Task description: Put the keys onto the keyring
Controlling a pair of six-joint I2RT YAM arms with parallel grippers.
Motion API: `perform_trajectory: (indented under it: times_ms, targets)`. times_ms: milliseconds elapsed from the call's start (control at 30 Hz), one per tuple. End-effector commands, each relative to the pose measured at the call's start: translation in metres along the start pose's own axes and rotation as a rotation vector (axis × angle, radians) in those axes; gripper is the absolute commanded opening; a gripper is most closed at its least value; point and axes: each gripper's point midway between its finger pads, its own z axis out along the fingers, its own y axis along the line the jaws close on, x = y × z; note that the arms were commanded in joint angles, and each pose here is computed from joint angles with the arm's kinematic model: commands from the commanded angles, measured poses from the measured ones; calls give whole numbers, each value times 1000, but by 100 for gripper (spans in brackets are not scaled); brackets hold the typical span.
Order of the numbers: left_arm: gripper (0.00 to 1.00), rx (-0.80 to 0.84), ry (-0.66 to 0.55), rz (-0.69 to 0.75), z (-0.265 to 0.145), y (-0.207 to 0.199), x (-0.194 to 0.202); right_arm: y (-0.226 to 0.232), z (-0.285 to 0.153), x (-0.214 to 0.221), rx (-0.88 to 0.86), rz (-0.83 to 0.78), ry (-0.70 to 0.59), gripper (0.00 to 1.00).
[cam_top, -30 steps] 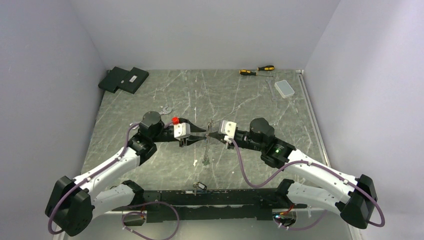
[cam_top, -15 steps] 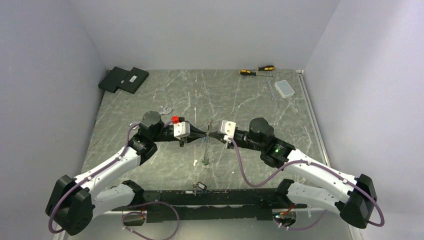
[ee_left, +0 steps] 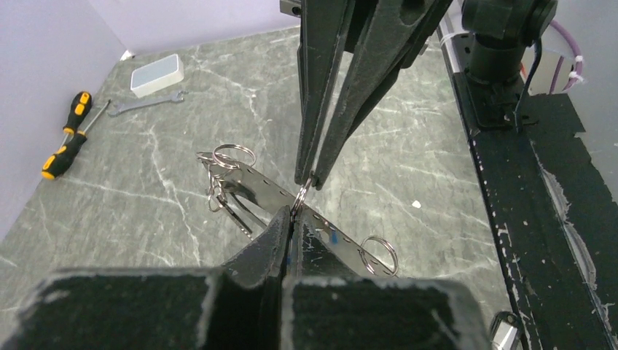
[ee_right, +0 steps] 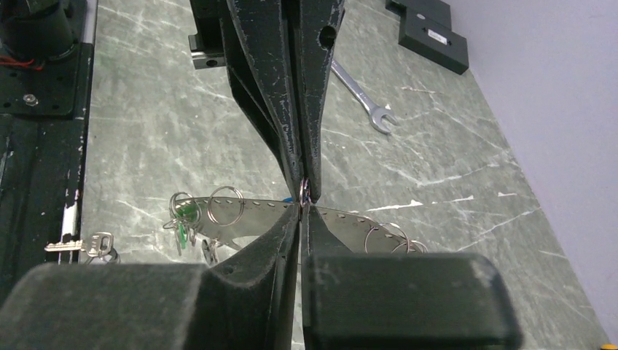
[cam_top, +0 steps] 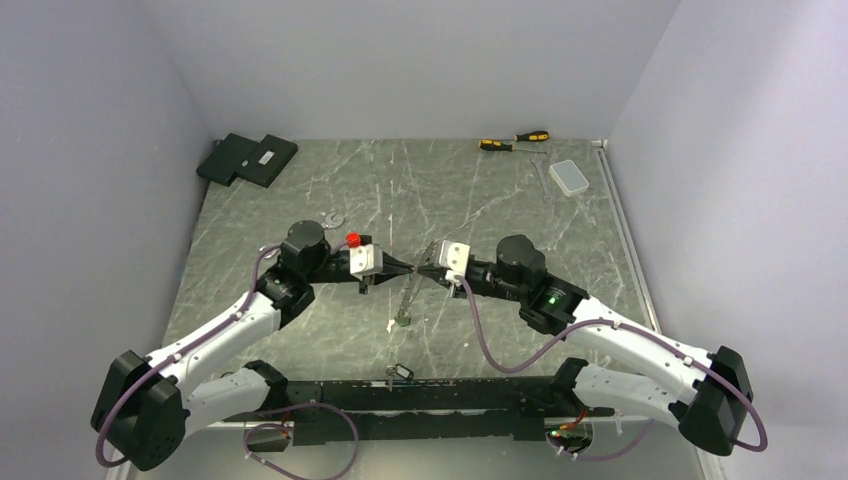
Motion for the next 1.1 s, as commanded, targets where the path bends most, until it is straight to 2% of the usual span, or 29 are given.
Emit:
perform_trajectory:
  times_ms: [0,333,567,1067]
  targets:
    - [0,-32,49,84,-4,14,-9,0,3,-20,-39,-18,-40,11]
    - [0,-35,154,120,-11,17,4,5,7,-9,-82,2,32,27]
    - [0,-37,185,101,-13,17,10,-2,14,-13,-46,1,8,29]
    - [0,-27,173,90,-13,14,8,-8,36,-10,-41,24,-3,29]
